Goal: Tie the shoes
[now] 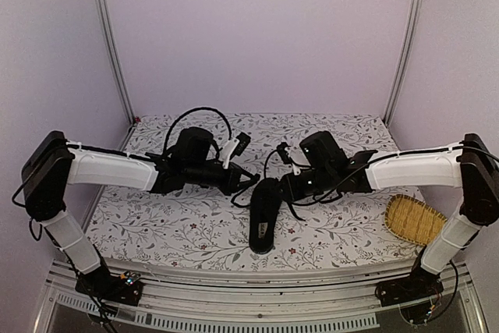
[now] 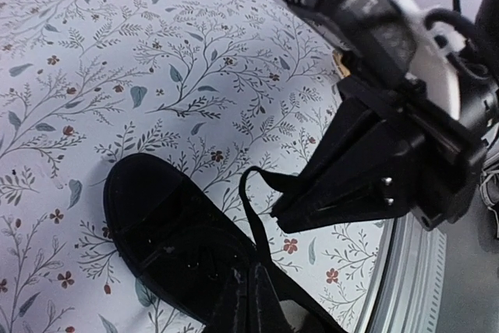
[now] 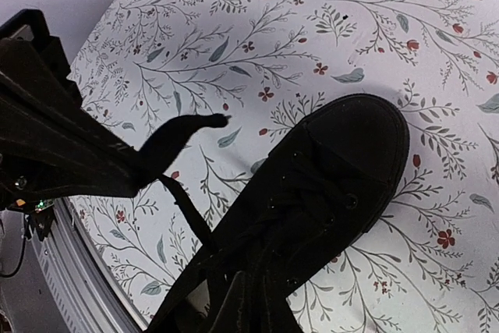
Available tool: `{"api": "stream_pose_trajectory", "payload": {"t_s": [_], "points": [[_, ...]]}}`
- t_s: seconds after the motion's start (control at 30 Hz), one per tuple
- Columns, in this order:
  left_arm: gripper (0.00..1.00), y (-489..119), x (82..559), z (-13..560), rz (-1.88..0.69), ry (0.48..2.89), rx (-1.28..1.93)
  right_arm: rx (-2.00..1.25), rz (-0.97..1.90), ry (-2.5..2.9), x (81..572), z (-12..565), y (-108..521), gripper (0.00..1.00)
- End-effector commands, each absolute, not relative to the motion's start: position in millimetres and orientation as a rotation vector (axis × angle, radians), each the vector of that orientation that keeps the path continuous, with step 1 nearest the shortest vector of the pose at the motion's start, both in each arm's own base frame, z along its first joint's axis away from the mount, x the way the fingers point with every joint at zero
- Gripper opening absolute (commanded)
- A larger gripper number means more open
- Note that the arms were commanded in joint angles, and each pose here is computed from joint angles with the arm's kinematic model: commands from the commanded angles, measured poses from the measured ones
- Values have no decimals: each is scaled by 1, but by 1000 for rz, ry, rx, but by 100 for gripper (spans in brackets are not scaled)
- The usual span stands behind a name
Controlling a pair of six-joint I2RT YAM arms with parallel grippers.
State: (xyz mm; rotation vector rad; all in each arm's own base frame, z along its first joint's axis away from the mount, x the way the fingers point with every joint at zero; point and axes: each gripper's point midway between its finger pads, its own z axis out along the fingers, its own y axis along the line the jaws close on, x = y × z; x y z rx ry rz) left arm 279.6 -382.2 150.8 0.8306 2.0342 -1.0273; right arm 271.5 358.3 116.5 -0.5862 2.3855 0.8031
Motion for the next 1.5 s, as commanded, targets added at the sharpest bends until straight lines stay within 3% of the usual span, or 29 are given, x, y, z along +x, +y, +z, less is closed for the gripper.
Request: {"api": "stream_pose_trajectory", "payload": {"t_s": [0.0,0.1,0.13,0.2,0.23,0.3,0.37,0.67,0.97,1.33,1.47], "points": [[0,-398,298,169,-1073,1948,868,-540,739,2400,293,122,334,3],[0,-407,293,179,-1137,1890,915,-405,775,2446,303,112,313,15],[0,-407,291,180,-1151,1878,929,-392,801,2432,303,116,312,25],[0,-409,287,179,-1166,1870,964,-378,845,2393,301,132,312,60],[0,-408,285,178,-1175,1869,978,-364,863,2364,301,145,311,69],[0,-408,280,178,-1202,1867,999,-324,906,2316,300,166,310,81],[0,-406,276,178,-1219,1864,1013,-291,983,2264,295,186,311,85],[0,-401,254,193,-1248,1744,1002,-46,1416,2233,266,216,352,85],[0,-405,240,198,-1227,1697,1001,21,1531,2318,254,194,392,71],[0,-407,224,202,-1247,1634,1036,74,1605,2319,254,191,405,46],[0,-407,221,205,-1247,1604,1037,103,1645,2309,254,193,408,26]]}}
